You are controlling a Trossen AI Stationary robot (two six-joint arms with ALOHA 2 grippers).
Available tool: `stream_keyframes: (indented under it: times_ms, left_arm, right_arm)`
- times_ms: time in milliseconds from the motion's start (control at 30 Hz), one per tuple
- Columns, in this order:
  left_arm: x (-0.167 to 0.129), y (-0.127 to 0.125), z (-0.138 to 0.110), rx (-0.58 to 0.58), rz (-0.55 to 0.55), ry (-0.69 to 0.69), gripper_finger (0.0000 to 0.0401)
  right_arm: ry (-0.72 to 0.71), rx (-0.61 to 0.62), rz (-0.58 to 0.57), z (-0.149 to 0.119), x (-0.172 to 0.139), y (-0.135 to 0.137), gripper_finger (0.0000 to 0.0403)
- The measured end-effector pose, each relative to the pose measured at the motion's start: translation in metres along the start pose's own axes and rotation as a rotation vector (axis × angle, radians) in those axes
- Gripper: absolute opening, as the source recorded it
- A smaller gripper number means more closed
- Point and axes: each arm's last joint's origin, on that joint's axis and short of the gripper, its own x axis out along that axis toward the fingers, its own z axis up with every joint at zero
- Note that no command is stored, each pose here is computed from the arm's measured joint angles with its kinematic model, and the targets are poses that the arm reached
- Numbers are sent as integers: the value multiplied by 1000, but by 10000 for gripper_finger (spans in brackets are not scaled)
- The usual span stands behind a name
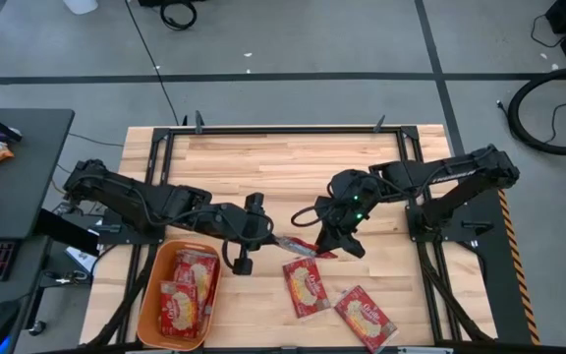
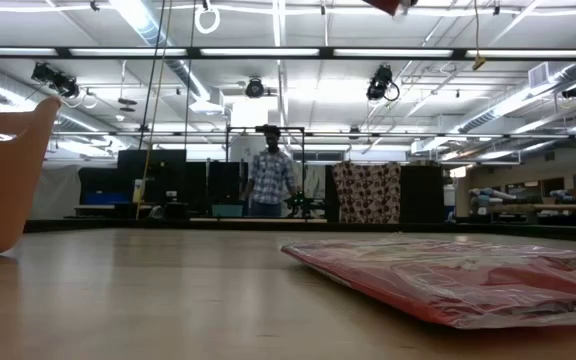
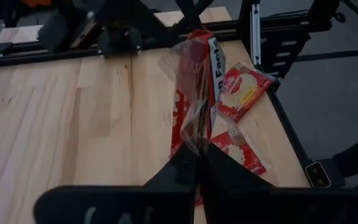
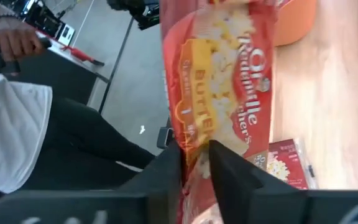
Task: Sort popcorn bags into baskets
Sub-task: Put the red popcorn bag into the orange container
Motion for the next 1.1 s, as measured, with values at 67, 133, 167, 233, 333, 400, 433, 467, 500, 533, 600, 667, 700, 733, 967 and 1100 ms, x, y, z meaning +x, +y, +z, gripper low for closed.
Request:
stream_keyframes:
  times_ms: [67,133,167,233,333,400,433,467,500,533,600,667,700,733,967,1100]
  left_arm:
    - [-3,0,0,-11,-3,-2,8]
    - [-5,-1,1,-30,-6,-9,7]
    - [-7,-1,1,-41,-8,-6,7]
    - [-12,-3,-1,-65,-14,7,7]
    - [-24,-5,-4,-106,-27,35,6]
    - [-31,-7,-5,-149,-35,43,6]
    - [-36,-10,-5,-177,-45,43,6]
    - [-42,-12,-6,-205,-55,47,6]
    - [-49,-15,-8,-232,-67,54,6]
    - [-56,-18,-9,-255,-79,57,6]
    - [-70,-26,-15,-281,-131,110,6]
    - [-81,-33,-25,-317,-187,213,7]
    - [-86,-36,-29,-351,-210,263,7]
    - [-91,-39,-33,-392,-232,320,7]
    - [-109,-49,-57,-683,-339,755,9]
    - [-115,-49,-64,-744,-320,888,8]
  right_arm:
    - [-9,6,-8,1,-2,-2,112]
    - [-23,11,-12,3,-7,-4,134]
    - [-32,13,-15,4,-10,-5,144]
    - [-55,15,-22,5,-18,-6,159]
    - [-99,6,-32,8,-32,-7,173]
    - [-128,-9,-52,8,-43,-8,177]
    - [-140,-19,-69,8,-47,-9,177]
    - [-154,-30,-89,8,-51,-9,177]
    - [-168,-37,-115,8,-55,-10,177]
    - [-177,-42,-147,7,-59,-10,176]
    - [-194,-53,-211,6,-64,-12,175]
    - [-198,-63,-263,5,-66,-13,175]
    - [-200,-71,-279,5,-66,-14,175]
    - [-201,-83,-286,5,-66,-14,175]
    - [-212,-160,-363,6,-69,-18,174]
    - [-217,-187,-394,8,-72,-22,174]
